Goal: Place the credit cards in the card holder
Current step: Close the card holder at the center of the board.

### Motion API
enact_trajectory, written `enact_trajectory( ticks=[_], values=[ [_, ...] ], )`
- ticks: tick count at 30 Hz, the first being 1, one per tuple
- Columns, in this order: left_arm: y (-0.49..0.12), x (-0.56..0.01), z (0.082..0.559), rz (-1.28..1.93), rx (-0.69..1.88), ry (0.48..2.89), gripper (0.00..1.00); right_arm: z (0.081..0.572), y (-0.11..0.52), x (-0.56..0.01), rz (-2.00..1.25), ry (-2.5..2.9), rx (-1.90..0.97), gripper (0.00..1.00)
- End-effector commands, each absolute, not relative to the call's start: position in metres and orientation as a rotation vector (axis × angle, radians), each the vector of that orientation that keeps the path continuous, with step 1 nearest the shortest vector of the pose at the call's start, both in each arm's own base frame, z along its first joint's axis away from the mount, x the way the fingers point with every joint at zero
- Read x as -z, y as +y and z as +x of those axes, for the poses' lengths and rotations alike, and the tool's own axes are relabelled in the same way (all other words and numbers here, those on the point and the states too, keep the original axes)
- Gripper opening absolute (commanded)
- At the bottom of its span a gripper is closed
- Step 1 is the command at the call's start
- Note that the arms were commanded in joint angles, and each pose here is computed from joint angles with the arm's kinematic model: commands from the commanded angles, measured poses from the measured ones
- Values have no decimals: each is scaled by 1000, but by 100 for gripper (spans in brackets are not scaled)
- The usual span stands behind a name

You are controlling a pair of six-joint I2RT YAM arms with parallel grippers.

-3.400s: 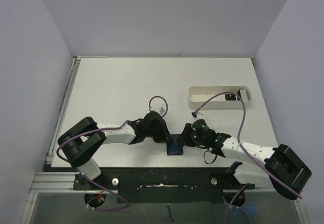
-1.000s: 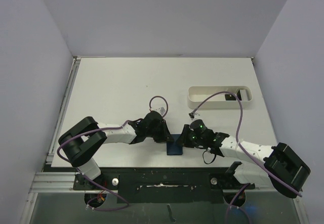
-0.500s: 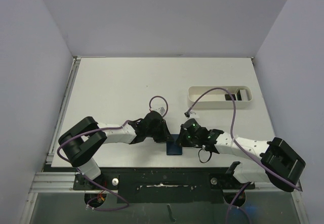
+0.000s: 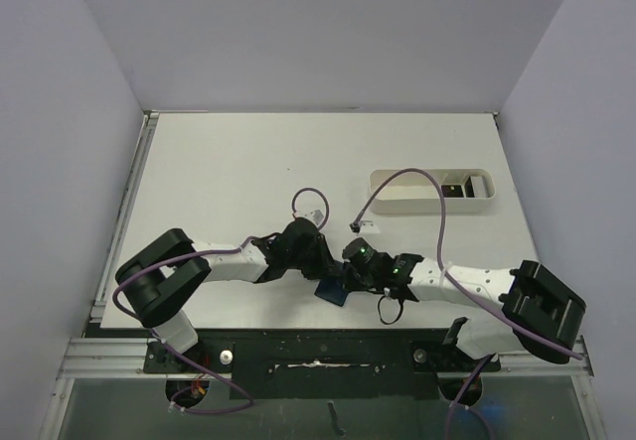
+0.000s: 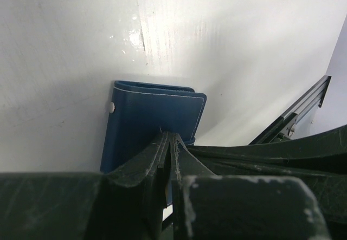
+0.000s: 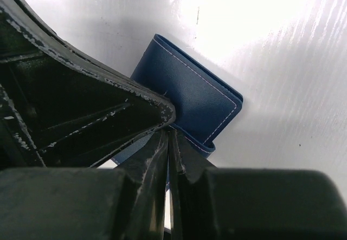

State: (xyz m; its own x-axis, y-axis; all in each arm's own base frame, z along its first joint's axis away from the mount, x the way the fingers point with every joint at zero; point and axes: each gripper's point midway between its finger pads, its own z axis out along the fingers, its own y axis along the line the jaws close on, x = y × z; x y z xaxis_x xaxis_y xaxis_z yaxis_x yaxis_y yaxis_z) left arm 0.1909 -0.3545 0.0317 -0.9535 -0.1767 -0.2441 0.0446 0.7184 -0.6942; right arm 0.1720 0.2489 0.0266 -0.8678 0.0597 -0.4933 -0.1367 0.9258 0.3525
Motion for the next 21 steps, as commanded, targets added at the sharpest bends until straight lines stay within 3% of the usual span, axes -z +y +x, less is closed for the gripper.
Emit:
enact_trajectory(
  ticks=[1, 21],
  values=[
    [-343, -14, 181, -105, 997, 2686, 7, 142, 214, 14, -141, 2725, -230, 4],
    [-227, -85, 250, -376, 982, 2439, 29, 167, 230, 7, -298, 2710, 21, 5]
  ],
)
